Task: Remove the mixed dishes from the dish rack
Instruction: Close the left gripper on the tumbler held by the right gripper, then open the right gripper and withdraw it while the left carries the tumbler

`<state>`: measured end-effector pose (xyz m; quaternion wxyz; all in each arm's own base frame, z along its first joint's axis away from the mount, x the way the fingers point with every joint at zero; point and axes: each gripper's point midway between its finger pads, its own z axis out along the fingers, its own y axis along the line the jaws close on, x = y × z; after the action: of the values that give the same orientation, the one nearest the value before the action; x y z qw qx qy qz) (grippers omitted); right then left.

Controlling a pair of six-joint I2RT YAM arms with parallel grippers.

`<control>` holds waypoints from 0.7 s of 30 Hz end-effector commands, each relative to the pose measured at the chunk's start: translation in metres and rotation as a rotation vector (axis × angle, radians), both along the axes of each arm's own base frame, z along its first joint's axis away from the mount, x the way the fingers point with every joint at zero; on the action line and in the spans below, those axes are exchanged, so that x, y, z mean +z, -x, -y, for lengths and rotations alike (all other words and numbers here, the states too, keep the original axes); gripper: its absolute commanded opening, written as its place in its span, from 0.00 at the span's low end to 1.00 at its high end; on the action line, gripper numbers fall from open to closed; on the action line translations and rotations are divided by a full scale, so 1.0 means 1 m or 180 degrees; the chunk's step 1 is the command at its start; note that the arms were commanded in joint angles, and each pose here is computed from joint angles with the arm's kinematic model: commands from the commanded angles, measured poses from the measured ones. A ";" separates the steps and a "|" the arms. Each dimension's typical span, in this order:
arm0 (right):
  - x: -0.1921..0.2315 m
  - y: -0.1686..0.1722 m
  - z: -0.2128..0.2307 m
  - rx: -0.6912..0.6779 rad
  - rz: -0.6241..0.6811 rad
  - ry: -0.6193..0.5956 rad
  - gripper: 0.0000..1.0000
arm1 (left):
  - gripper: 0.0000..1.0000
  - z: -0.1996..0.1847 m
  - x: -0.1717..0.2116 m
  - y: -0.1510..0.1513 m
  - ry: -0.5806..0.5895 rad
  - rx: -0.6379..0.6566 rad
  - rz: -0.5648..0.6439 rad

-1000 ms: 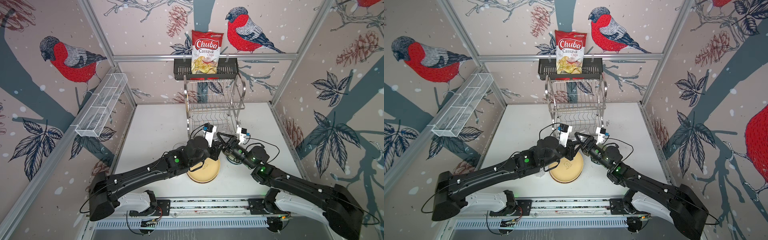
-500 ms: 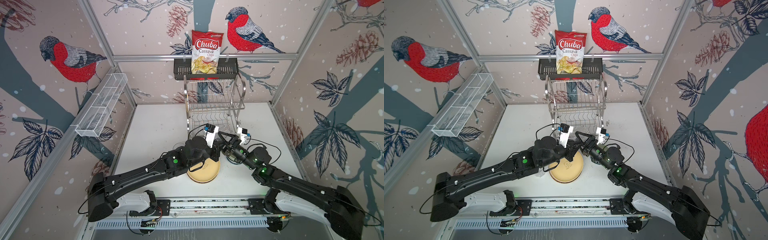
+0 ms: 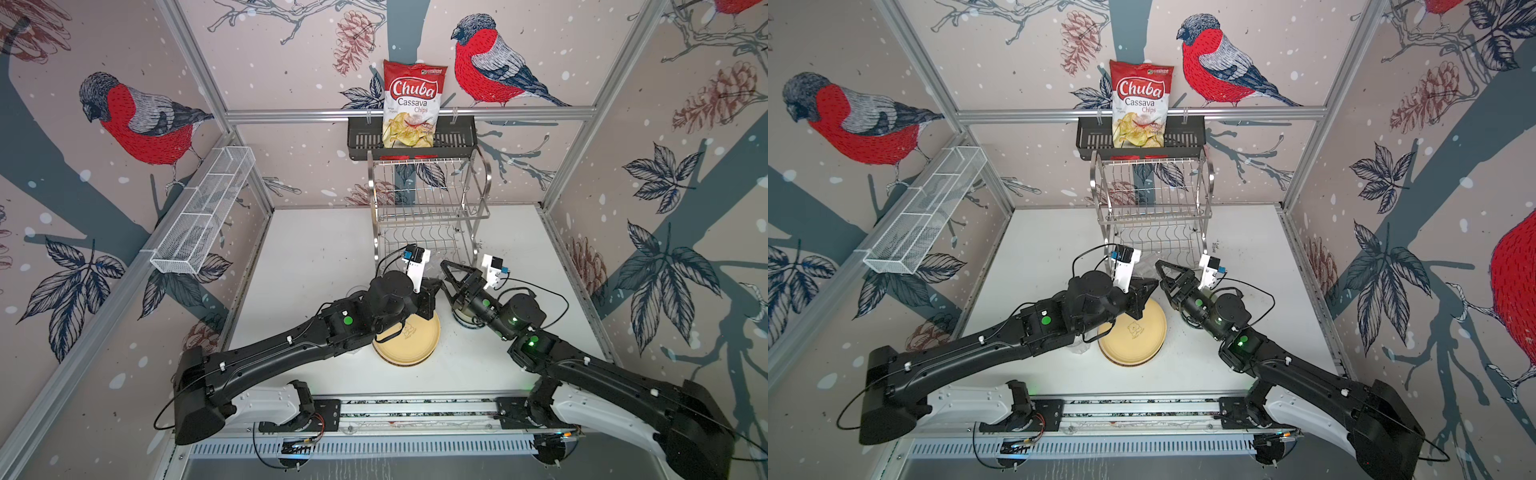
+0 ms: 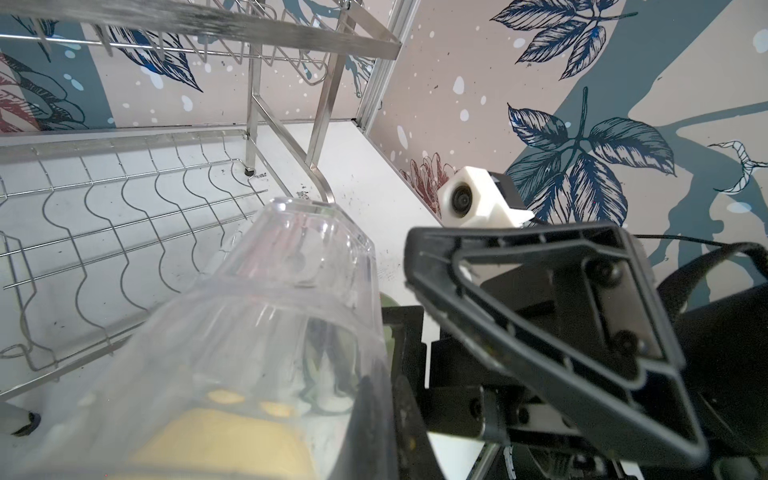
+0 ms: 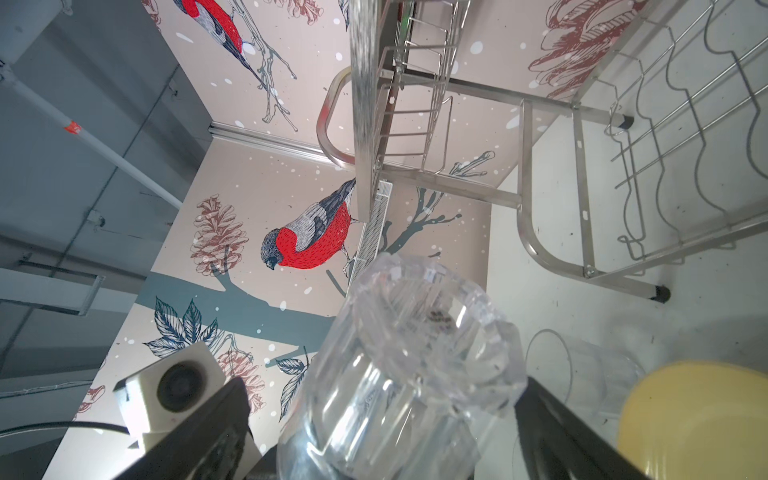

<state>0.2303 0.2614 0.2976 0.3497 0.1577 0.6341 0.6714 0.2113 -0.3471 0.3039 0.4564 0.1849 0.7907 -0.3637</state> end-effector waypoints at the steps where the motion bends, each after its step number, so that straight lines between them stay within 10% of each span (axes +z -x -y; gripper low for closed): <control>1: 0.002 -0.004 0.007 -0.0121 0.0030 0.0020 0.99 | 0.00 -0.003 0.012 0.000 0.0010 0.0012 0.0067; 21: -0.024 -0.015 0.031 -0.0330 -0.0162 0.0101 0.99 | 0.00 -0.039 -0.009 0.033 -0.1193 -0.0301 -0.0504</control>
<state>0.2453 0.2319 0.2717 0.3700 0.1983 0.6484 0.6351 0.1891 -0.3181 0.3082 0.3675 0.2516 0.8542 -0.2683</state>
